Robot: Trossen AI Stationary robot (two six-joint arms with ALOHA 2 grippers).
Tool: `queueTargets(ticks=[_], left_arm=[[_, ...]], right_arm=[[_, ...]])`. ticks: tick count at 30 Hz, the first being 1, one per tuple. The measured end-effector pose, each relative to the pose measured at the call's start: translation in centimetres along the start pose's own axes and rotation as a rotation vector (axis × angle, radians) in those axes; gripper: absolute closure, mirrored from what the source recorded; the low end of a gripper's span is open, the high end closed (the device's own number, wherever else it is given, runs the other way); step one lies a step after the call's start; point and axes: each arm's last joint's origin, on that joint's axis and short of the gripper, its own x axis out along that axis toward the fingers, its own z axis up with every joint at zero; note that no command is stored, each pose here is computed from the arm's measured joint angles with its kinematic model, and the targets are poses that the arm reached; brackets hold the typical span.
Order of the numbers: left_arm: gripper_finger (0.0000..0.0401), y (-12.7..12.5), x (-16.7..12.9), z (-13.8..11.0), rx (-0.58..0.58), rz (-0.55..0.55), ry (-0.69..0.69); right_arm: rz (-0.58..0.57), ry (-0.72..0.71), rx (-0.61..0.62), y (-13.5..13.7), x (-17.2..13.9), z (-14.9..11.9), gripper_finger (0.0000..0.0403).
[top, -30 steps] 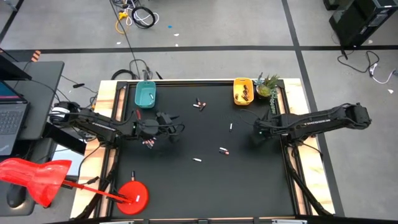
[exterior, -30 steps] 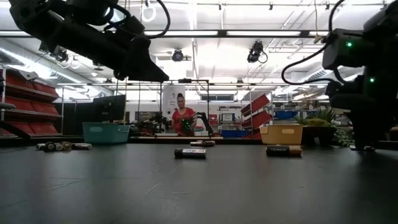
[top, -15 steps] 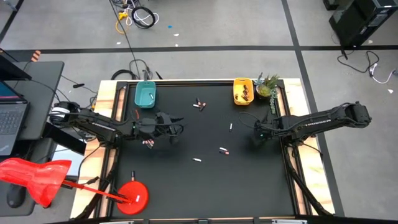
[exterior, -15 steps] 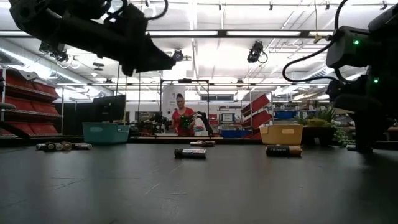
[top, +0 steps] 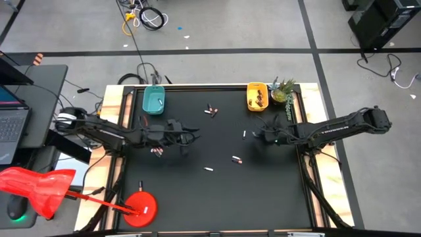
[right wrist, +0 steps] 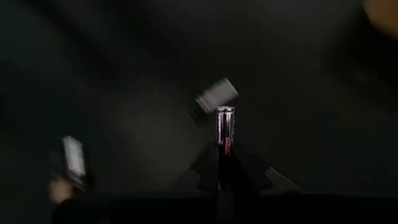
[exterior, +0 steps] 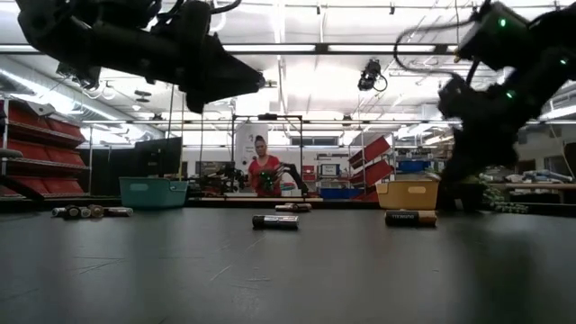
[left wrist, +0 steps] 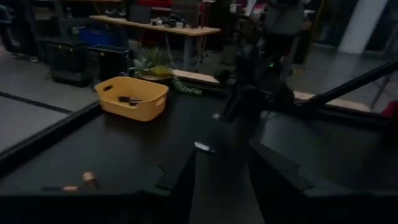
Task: Sort batteries
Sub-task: Put the silver battery into the blue bin
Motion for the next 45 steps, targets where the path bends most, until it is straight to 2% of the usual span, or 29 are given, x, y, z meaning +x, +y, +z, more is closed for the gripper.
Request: queueTargets(ticks=[4, 8, 13, 19, 26, 32, 35, 37, 42, 45], left_arm=[[0.025, -0.4, 1.5, -0.9, -0.041, -0.043, -0.105], [0.025, -0.7, 3.4, -1.9, -0.08, -0.038, -0.233], [0.0246, -0.9, 6.6, -2.4, -0.114, -0.016, -0.344], [0.0213, -1.5, 10.5, -2.5, -0.116, 0.002, -0.339], [0.0153, -1.5, 12.7, -1.7, -0.115, 0.026, -0.313], [0.0146, -1.9, 13.8, -1.5, -0.108, 0.034, -0.232], [0.0166, -2.0, 13.9, -1.4, -0.105, 0.028, -0.229], [0.0201, -2.0, 13.9, -1.4, -0.106, 0.021, -0.235], [0.0365, -2.3, 13.9, -1.3, -0.08, -0.036, -0.23], [0.0368, -2.3, 13.9, -1.3, -0.081, -0.037, -0.228]], right_arm=[[0.123, -0.172, -0.079, 1.4, -0.2, 1.6, 0.038], [0.224, -0.33, -0.161, 3.0, -0.2, 2.9, 0.038], [0.296, -0.445, -0.246, 4.4, 0.3, 3.4, 0.038], [0.318, -0.494, -0.316, 5.3, 1.2, 3.4, 0.038], [0.333, -0.552, -0.348, 5.8, 1.8, 3.5, 0.038], [0.386, -0.618, -0.369, 6.3, 1.8, 3.9, 0.038], [0.396, -0.641, -0.369, 6.4, 1.6, 4.0, 0.038], [0.401, -0.657, -0.377, 6.6, 1.5, 4.0, 0.038], [0.407, -0.664, -0.382, 6.8, 1.4, 3.9, 0.0378], [0.417, -0.659, -0.356, 6.8, 1.4, 3.9, 0.0343]])
